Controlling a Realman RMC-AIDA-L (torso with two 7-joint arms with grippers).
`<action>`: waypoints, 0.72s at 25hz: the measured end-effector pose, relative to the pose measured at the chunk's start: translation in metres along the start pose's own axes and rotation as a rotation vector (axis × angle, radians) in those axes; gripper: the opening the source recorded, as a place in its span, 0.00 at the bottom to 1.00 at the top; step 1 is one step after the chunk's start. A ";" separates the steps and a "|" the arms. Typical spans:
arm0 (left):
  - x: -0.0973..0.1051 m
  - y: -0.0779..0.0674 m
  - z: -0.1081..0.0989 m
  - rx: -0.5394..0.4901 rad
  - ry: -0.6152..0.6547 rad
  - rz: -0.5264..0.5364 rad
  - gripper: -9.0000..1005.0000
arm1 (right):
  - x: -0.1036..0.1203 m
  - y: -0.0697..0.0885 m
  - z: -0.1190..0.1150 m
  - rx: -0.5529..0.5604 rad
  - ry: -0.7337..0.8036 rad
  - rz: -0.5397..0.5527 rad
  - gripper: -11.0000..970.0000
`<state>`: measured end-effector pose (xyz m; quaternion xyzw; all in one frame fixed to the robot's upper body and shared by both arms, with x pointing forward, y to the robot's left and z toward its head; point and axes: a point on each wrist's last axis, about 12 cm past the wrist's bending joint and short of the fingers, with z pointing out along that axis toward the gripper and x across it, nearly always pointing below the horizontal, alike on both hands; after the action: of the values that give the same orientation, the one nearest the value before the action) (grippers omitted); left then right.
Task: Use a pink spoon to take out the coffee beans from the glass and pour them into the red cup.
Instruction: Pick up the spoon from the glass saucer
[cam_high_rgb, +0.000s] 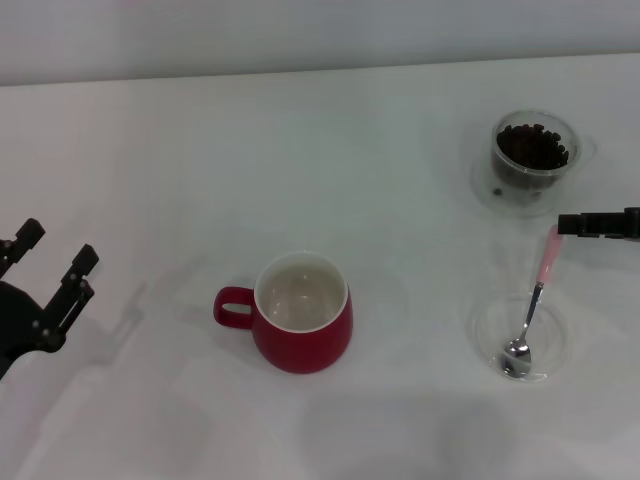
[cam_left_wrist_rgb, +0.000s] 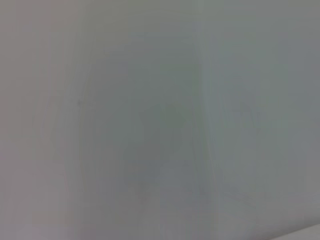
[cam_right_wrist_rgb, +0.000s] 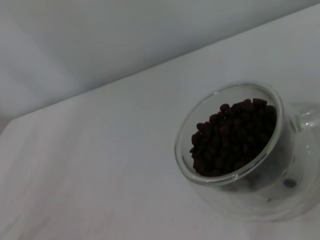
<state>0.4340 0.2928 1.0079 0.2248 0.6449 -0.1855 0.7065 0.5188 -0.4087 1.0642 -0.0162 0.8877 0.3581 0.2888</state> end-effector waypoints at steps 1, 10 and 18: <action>0.000 0.000 0.000 -0.001 0.003 0.000 0.61 | 0.000 0.000 0.001 -0.001 0.003 -0.001 0.60; 0.000 0.001 0.004 0.007 0.002 0.003 0.61 | 0.007 0.004 0.013 -0.009 0.038 0.001 0.61; 0.000 0.001 0.004 0.006 0.006 0.004 0.61 | 0.012 0.006 0.021 -0.005 0.050 0.013 0.60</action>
<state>0.4379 0.2912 1.0080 0.2288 0.6460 -0.1855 0.7042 0.5179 -0.3882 1.0496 -0.0202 0.8938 0.3617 0.2642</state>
